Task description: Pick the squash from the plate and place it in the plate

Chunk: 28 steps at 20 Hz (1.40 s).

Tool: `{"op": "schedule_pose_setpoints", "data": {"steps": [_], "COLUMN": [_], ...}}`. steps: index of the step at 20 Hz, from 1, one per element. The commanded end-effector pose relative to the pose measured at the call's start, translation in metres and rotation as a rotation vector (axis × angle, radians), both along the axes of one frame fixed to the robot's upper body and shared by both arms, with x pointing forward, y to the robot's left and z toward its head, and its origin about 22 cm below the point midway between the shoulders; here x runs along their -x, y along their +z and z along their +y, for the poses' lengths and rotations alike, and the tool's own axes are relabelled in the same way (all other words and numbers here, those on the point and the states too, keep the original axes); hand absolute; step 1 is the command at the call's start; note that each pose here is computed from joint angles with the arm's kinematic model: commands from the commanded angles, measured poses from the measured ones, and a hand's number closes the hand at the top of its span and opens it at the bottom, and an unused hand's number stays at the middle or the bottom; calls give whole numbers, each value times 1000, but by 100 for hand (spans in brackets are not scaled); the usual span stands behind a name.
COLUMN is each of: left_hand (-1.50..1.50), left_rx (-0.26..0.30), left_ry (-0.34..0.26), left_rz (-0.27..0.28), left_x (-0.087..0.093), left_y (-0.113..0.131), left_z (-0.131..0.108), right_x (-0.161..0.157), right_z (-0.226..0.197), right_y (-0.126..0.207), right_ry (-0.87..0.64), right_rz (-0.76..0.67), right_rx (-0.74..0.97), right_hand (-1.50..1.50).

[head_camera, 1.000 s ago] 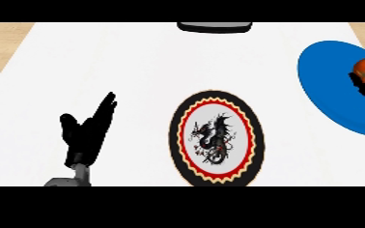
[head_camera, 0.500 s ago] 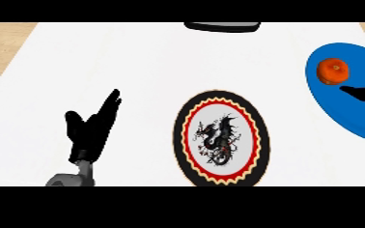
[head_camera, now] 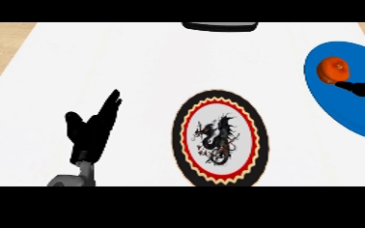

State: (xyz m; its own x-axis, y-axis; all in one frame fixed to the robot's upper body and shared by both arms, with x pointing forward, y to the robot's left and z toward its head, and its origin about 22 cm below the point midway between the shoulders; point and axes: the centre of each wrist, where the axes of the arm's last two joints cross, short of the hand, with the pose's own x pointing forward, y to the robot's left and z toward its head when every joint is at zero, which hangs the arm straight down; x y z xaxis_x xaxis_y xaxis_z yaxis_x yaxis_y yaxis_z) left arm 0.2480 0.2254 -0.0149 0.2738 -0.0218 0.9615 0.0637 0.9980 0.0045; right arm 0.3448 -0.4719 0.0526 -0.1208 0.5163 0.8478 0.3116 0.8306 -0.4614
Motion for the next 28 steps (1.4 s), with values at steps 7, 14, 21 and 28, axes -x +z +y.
{"op": "schedule_pose_setpoints", "data": {"steps": [7, 14, 21, 28], "left_hand": [0, 0, 0, 0], "left_rx": [-8, -2, 16, -16], "left_ry": [17, 20, 37, 50], "left_rz": [73, 81, 92, 96], "left_x": [16, 12, 8, 16], "left_y": [-18, -16, -15, -18], "left_z": [-5, 1, 3, 23], "right_x": [44, 86, 127, 154], "right_z": [-62, -92, -111, -127], "right_y": [21, 17, 7, 13], "right_ry": [38, 198, 252, 252], "right_rz": [-27, 17, 86, 105], "right_rx": [-250, -281, -213, -146], "right_hand": [-150, -150, -150, -150]}}
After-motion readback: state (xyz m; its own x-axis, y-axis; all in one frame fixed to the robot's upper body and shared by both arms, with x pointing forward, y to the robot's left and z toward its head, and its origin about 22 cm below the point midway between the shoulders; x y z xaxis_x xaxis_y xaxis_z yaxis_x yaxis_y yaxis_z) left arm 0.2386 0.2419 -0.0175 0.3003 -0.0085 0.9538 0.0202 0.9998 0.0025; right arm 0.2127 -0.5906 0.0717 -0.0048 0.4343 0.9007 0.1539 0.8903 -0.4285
